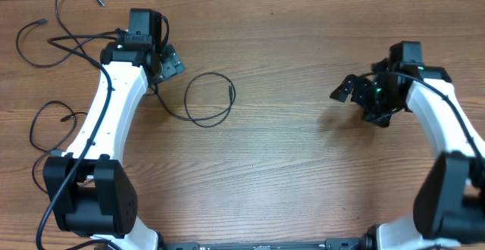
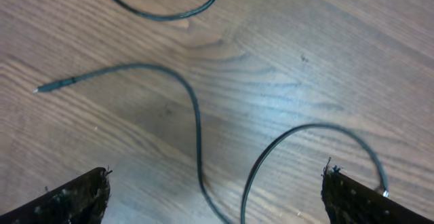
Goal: Untangle cables
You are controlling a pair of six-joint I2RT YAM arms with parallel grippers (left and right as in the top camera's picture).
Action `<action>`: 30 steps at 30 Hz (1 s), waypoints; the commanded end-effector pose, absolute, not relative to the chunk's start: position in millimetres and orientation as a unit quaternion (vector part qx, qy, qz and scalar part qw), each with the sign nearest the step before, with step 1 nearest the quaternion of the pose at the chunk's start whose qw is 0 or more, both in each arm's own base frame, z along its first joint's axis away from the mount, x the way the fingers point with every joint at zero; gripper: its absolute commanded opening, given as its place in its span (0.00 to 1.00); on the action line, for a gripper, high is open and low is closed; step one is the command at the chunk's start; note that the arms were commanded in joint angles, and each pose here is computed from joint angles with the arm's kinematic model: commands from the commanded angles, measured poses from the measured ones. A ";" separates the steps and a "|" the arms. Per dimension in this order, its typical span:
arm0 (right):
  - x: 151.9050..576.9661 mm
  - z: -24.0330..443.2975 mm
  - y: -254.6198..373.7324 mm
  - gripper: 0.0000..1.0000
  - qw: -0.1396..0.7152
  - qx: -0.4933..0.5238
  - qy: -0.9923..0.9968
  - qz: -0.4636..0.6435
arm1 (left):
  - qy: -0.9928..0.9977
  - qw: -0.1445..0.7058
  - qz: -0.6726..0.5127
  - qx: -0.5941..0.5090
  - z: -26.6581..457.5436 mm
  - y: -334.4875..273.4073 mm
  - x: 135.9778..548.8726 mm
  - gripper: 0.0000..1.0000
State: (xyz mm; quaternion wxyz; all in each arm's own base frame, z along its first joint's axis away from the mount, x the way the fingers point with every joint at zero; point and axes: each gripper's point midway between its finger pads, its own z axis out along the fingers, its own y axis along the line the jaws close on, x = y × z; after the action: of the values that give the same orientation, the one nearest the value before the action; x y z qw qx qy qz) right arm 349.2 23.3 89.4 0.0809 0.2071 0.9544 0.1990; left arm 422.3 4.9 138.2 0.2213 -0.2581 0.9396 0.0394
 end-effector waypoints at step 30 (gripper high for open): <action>325.4 257.7 33.7 1.00 0.330 0.128 0.906 0.231 | 0.901 0.344 -0.008 -0.263 240.5 -16.8 285.9 0.99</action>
State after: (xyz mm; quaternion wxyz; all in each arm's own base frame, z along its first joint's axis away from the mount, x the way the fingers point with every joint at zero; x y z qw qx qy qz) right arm 320.2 27.4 249.1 0.3211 0.1420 0.9111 0.2160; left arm 285.8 -3.2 259.1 0.3613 -0.2707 0.8923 0.0044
